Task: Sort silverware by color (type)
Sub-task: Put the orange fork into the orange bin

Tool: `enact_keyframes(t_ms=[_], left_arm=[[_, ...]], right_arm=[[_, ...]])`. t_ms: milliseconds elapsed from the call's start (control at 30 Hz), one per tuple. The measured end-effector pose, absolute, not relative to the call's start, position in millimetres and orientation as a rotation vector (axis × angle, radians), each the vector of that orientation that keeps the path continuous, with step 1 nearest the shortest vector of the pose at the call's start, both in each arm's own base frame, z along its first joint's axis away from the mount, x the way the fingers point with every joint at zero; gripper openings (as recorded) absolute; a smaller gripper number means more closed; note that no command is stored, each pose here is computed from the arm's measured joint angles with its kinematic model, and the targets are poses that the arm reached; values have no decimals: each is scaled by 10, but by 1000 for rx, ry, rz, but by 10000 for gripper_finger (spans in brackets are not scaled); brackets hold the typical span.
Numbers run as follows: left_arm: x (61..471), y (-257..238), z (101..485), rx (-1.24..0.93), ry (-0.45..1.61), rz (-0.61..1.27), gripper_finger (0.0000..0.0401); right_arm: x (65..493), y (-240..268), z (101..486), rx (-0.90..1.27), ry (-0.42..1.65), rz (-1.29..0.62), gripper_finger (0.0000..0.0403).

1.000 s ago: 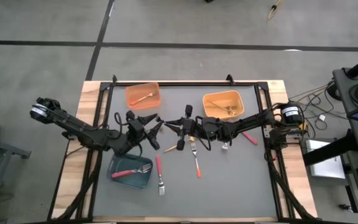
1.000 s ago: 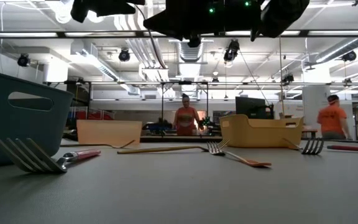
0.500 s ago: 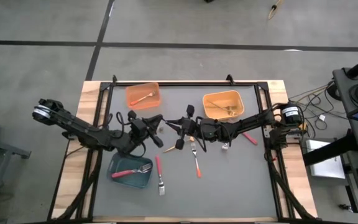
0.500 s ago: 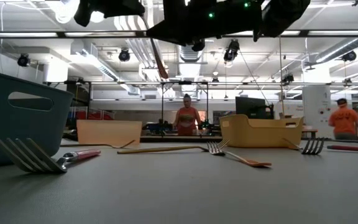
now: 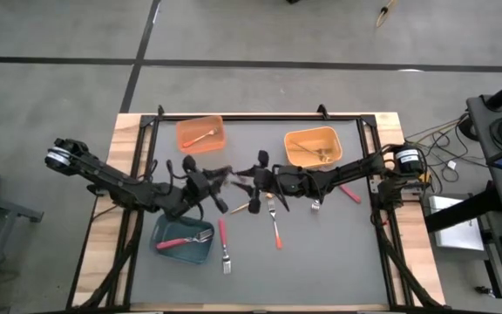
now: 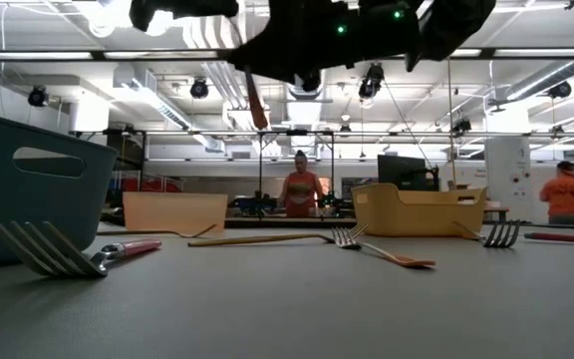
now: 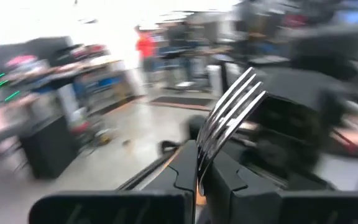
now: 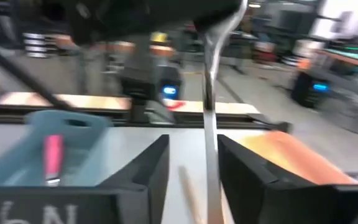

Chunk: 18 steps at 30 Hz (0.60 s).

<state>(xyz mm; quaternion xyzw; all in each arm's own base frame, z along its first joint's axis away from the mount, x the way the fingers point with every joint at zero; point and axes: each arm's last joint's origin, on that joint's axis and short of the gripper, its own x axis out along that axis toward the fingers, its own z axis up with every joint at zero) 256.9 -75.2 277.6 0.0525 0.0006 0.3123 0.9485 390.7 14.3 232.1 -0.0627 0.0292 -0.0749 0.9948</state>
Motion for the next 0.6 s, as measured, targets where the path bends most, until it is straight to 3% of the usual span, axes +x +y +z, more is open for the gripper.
enact_keyframes(t_ms=[133, 300, 467, 600], left_arm=[[2588, -795, 2692, 252, 91, 456, 0], [2558, -785, 2669, 261, 134, 434, 0], [2485, -760, 2759, 205, 107, 419, 0], [2412, -747, 2787, 166, 129, 350, 0]], right_arm=[[3910, 186, 2316, -125, 55, -5, 155], [3900, 202, 2291, -135, 92, 57, 165], [3892, 202, 2253, -157, 137, 63, 146], [3891, 204, 2251, -172, 137, 73, 107]])
